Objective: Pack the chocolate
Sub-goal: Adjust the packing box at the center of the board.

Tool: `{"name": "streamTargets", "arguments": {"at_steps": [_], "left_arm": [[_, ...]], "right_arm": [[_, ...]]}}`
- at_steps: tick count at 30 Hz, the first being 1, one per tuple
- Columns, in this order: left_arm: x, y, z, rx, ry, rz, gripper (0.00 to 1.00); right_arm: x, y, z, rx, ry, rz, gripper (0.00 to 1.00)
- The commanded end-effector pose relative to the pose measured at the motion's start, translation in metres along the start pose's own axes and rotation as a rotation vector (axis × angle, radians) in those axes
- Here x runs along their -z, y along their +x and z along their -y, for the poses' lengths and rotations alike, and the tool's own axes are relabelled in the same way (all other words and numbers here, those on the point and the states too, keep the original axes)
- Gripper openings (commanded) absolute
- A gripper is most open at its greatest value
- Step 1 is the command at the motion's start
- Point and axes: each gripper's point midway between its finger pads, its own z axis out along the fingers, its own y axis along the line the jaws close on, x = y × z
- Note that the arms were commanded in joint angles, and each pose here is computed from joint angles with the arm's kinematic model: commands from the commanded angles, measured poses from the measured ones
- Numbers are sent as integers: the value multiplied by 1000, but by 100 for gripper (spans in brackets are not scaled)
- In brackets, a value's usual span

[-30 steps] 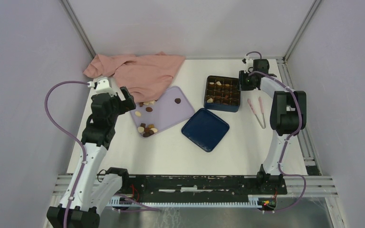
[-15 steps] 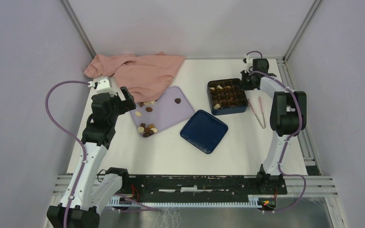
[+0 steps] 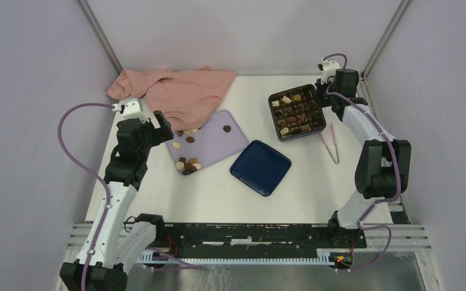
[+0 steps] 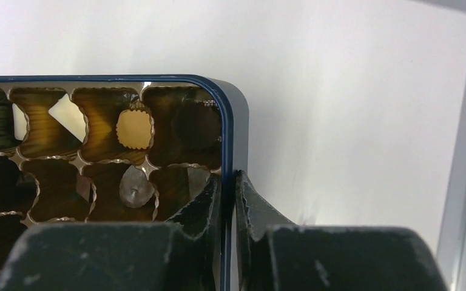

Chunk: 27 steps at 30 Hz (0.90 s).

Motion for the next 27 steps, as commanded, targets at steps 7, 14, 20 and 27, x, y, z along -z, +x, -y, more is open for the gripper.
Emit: {"name": "streamTargets", "arguments": {"at_steps": [7, 14, 20, 27], "left_arm": [[-3, -9, -6, -49, -22, 35, 100], [-3, -9, -5, -49, -19, 34, 100], [-3, -9, -5, -49, -18, 35, 100], [-3, -9, -5, -49, -17, 35, 100]], "right_arm": [[53, -82, -27, 155, -123, 358, 0], [71, -78, -48, 196, -213, 408, 0], [89, -69, -66, 269, -290, 461, 0], [105, -56, -82, 339, -356, 497, 0]]}}
